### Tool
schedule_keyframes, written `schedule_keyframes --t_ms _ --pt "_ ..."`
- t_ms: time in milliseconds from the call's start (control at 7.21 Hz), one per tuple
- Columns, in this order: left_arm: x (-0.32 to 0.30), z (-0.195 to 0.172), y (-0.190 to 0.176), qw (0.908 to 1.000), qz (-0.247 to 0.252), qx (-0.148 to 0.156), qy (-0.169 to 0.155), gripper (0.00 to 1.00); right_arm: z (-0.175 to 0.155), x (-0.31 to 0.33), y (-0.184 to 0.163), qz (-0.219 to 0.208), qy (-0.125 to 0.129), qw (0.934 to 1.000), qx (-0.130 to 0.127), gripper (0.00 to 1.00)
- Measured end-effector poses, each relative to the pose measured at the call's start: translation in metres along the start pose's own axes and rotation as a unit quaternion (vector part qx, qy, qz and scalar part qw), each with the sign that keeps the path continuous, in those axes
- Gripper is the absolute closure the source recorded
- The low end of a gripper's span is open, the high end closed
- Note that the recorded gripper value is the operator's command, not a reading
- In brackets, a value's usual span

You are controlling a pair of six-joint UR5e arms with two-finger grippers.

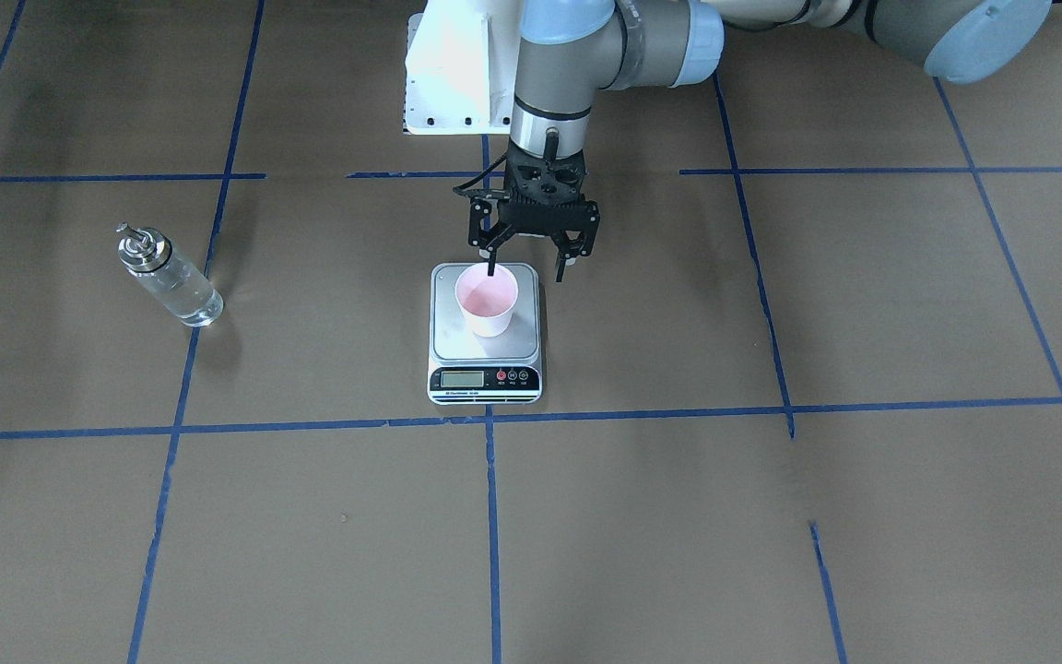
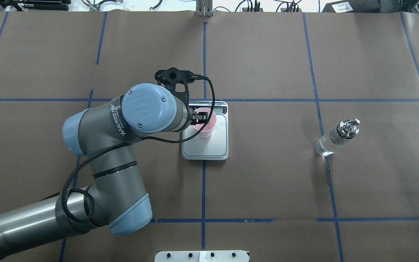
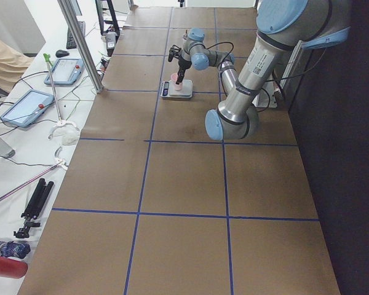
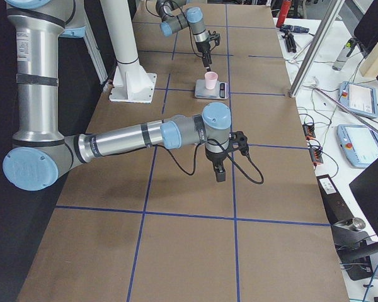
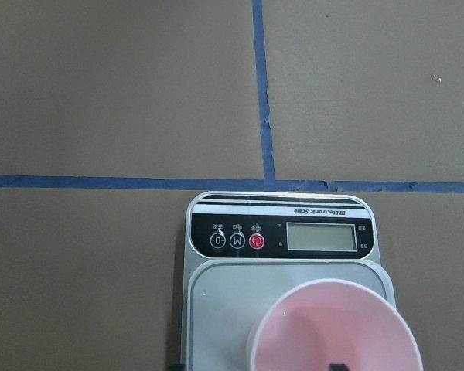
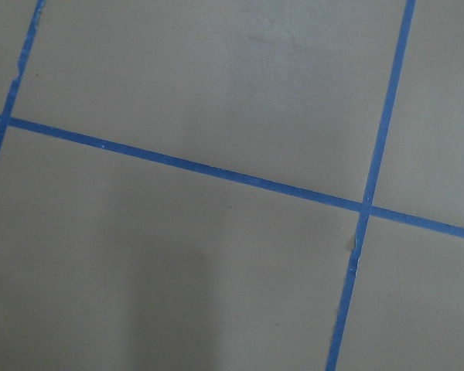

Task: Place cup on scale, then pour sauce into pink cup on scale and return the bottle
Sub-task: 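Release the cup and withdraw the left gripper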

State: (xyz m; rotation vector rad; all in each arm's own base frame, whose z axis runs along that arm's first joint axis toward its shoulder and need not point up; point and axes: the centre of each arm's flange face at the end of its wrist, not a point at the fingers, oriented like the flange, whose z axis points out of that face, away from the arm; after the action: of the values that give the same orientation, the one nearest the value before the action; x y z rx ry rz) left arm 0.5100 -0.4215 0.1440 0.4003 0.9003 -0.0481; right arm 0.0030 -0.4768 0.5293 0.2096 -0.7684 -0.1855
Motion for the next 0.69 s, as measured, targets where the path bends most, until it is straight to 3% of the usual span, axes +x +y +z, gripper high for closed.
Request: schedule_keyframes --t_ms 416,694 --pt "-0.124 -0.083 -0.057 0.9920 0.126 0.009 -0.003 0.00 -0.027 -0.026 -0.009 -0.032 -0.005 0.9986 0.041 0.00" --pt "-0.267 -0.125 -0.103 0.9772 0.210 -0.013 -0.031 0.00 -0.052 -0.061 -0.013 0.018 -0.018 0.9975 0.066 0.00"
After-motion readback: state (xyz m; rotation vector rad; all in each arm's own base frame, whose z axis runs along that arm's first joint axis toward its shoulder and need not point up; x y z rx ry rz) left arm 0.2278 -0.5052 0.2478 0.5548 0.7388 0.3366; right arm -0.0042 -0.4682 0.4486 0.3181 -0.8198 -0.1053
